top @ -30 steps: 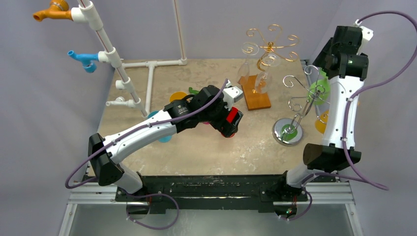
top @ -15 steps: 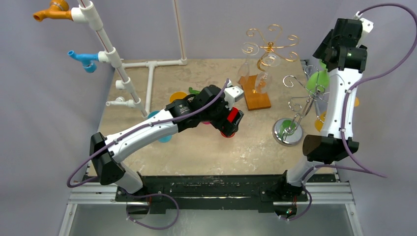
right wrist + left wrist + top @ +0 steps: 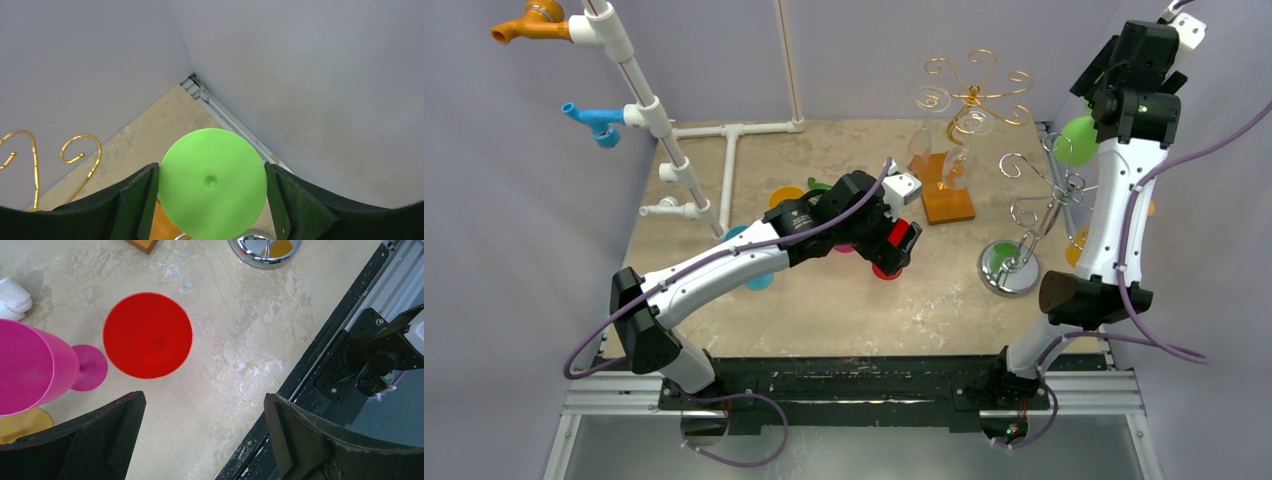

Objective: Take the wine glass off the wine glass rack
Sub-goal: Pick up the wine glass from the wine rack, then place the wine glass at the center of the board.

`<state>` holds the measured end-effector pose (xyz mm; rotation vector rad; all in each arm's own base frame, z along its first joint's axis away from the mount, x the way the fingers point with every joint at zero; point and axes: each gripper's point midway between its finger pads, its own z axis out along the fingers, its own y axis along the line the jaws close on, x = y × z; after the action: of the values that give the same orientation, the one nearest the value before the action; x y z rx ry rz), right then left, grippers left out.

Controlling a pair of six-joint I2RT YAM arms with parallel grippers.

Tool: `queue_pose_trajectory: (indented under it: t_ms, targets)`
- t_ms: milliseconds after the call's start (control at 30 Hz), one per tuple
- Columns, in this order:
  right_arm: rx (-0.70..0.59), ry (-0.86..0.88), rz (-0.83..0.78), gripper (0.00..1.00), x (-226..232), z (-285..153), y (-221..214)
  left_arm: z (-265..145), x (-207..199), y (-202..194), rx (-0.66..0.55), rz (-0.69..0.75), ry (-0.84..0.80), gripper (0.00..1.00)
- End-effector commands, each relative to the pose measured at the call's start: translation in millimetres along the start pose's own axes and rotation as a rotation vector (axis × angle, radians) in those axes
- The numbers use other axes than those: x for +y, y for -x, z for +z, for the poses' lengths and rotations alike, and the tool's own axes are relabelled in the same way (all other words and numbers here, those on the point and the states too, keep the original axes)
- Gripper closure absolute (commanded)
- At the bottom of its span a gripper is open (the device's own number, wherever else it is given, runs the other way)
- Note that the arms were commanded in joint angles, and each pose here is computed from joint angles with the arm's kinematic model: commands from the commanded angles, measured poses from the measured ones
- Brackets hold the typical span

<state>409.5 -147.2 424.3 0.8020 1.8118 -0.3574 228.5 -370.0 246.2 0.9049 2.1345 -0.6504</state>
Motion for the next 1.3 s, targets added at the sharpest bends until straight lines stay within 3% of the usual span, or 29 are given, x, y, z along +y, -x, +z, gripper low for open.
queue_pose_trajectory:
  t_ms: [0,367,767,967,1267]
  targets:
    - [-0.155,0.057,0.069,0.58,4,-24,50,-8,-6,27,-0.074,-0.007,-0.006,0.03]
    - [-0.288,0.162,0.151,0.58,10,-59,87,-16,-14,59,-0.15,-0.04,-0.024,0.04]
    - [-0.385,0.322,0.291,0.59,13,-121,116,-47,-29,150,-0.402,-0.105,-0.062,0.04]
    - [-0.373,0.483,0.335,0.59,27,-156,117,-66,-27,200,-0.546,-0.178,-0.182,0.04]
    - [-0.245,0.768,0.396,0.58,60,-199,93,-95,-8,260,-0.727,-0.226,-0.433,0.04]
